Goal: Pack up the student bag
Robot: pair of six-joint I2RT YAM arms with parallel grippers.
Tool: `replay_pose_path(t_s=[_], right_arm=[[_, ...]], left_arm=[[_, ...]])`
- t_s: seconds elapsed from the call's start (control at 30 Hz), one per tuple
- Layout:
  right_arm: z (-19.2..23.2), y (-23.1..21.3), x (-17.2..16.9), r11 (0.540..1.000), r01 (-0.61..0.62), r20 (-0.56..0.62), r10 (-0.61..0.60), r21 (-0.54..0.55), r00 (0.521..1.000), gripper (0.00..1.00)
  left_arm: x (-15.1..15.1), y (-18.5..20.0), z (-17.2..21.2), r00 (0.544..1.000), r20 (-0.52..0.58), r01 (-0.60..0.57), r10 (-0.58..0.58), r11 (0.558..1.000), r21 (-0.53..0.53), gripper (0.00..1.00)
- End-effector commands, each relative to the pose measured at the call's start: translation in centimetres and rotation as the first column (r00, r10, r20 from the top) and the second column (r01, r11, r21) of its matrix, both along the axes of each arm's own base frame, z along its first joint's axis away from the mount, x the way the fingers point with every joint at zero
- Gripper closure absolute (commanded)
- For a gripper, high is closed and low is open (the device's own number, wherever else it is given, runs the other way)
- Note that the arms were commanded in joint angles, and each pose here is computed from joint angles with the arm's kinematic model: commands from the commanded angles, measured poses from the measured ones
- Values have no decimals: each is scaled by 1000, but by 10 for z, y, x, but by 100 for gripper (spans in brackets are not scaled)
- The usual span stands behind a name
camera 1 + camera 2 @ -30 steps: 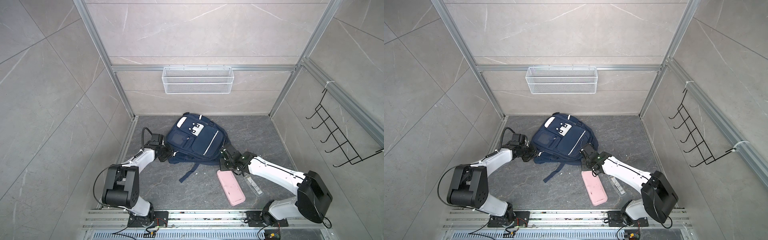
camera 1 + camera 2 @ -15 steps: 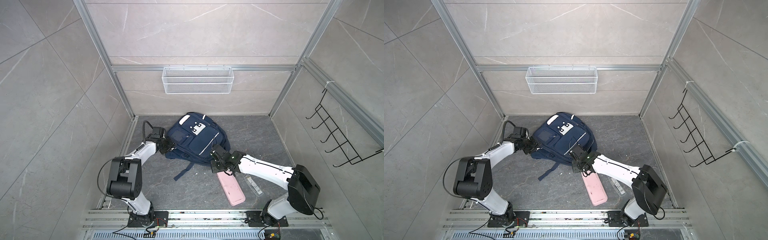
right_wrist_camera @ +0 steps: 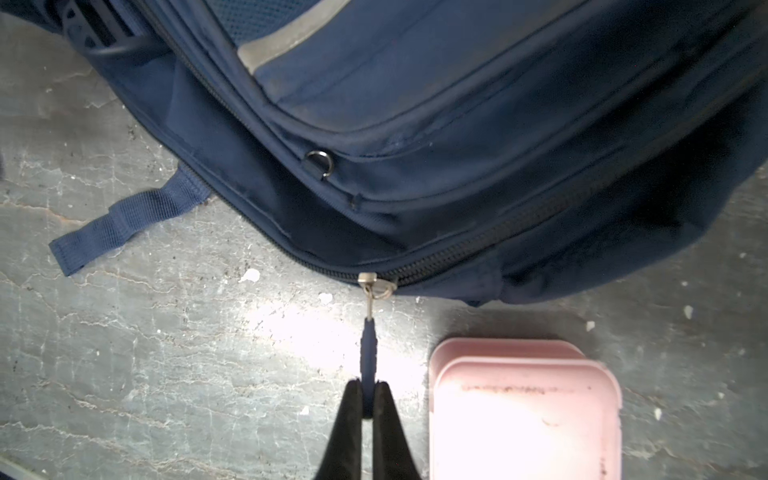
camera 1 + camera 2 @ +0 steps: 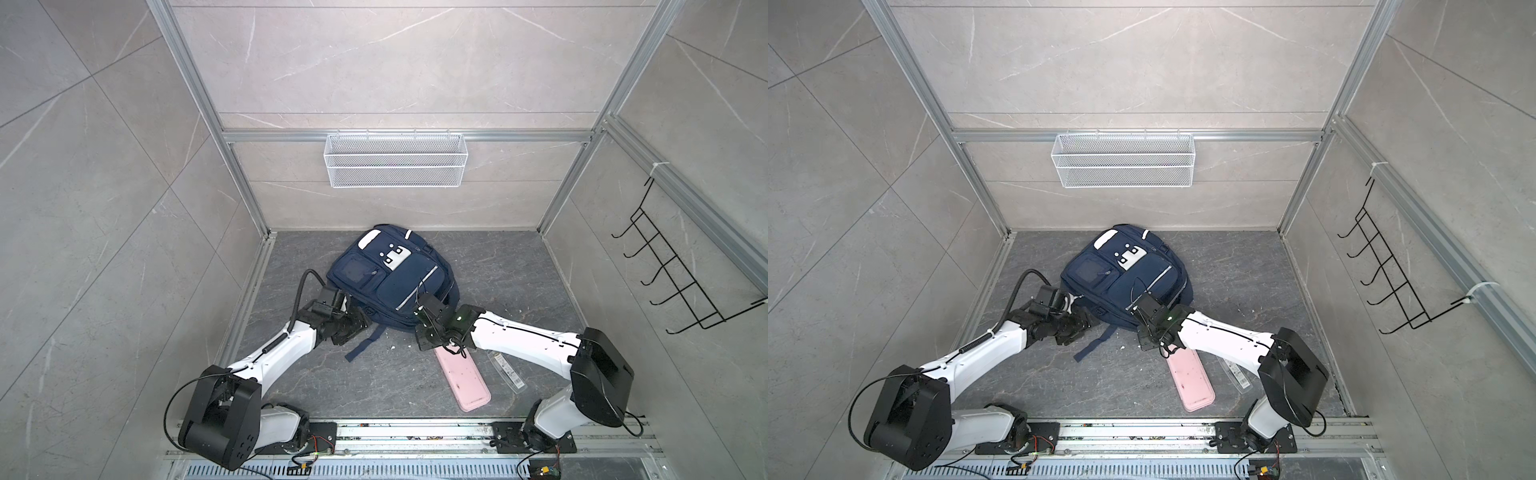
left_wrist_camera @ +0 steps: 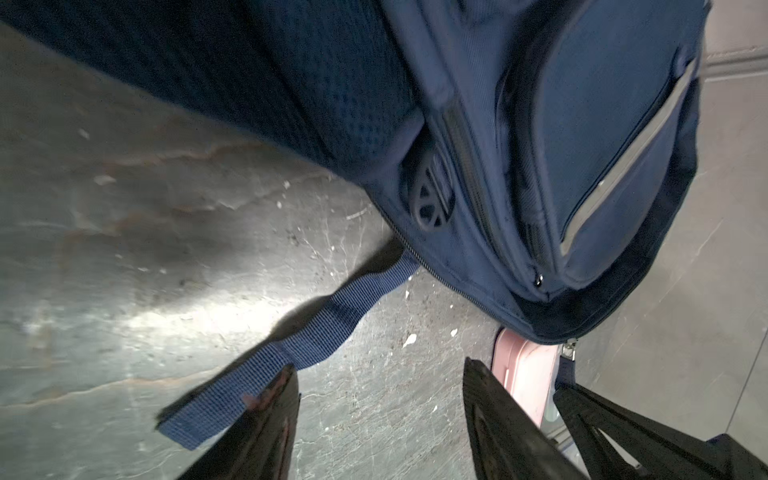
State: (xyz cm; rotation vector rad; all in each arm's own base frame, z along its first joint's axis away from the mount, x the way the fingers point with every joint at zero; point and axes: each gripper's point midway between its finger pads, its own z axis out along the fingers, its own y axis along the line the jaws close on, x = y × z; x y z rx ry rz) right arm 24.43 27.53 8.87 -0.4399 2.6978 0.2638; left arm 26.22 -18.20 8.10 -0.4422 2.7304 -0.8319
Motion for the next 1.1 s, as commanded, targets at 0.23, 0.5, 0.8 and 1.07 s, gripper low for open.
replay_pose_path(t_s=[0.23, 0.5, 0.8, 1.07], right_arm=[[12, 40, -15, 994, -87, 3, 87, 59, 996, 100], [17, 60, -25, 990, -111, 17, 110, 85, 994, 100], [16, 48, -22, 995, -99, 42, 98, 21, 994, 100], [20, -12, -1, 999, 0, 64, 3, -46, 998, 100]], left_arm=[[28, -52, 10, 997, 70, 41, -37, 997, -66, 35], [40, -61, 6, 997, 68, 29, -24, 997, -70, 45], [33, -54, -8, 999, 36, 40, -39, 999, -30, 94], [39, -13, 3, 998, 69, -5, 4, 1000, 17, 100]])
